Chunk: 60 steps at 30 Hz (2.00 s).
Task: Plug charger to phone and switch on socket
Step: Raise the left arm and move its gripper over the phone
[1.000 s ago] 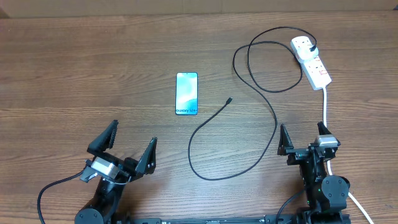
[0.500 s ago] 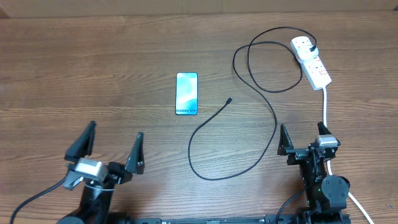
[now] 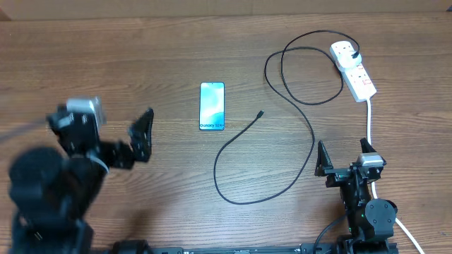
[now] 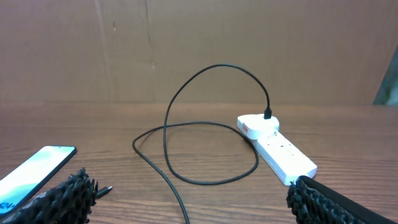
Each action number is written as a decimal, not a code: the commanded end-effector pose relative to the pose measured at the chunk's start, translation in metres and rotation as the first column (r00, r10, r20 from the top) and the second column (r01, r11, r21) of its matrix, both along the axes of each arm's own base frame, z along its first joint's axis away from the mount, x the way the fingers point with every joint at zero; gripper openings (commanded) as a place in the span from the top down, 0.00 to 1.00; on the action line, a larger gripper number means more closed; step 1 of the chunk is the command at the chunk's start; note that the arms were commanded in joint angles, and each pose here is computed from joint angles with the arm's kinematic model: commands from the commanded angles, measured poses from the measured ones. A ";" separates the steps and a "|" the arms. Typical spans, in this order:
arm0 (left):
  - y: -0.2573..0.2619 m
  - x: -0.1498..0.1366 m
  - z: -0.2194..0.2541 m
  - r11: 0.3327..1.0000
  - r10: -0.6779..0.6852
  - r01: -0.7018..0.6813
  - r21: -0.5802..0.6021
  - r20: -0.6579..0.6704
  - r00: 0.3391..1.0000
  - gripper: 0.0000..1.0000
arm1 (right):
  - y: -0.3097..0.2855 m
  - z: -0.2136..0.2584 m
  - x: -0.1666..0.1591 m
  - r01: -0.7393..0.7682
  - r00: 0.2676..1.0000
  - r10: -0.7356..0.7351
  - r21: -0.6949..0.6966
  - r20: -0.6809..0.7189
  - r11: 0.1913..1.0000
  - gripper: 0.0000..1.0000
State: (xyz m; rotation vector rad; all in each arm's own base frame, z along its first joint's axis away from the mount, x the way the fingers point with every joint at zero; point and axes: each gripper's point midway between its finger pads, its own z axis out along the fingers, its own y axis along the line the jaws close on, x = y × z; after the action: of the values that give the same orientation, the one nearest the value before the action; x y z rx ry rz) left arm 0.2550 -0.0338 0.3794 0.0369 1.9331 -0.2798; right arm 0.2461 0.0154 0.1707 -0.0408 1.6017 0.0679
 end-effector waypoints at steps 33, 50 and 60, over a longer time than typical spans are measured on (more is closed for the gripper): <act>-0.062 0.092 -0.074 0.988 0.015 -0.112 -0.107 -0.657 0.754 0.00 | 0.001 -0.002 0.000 -0.003 1.000 0.003 -0.001 0.003 1.000 0.00; -0.093 0.172 -0.193 0.979 0.182 -0.191 0.077 -0.754 0.631 0.00 | 0.001 -0.002 0.000 -0.003 1.000 0.003 -0.001 0.003 1.000 0.00; -0.115 0.189 -0.223 0.954 0.294 -0.242 0.177 -0.703 0.647 0.00 | 0.001 -0.002 0.000 -0.003 1.000 0.003 -0.001 0.003 1.000 0.00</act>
State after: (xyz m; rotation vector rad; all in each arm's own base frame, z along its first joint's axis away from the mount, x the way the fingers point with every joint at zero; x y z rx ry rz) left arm 0.4351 -0.1500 0.1597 -0.3359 2.7531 -0.1100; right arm 0.2461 0.0153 0.1708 -0.0402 1.6013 0.0679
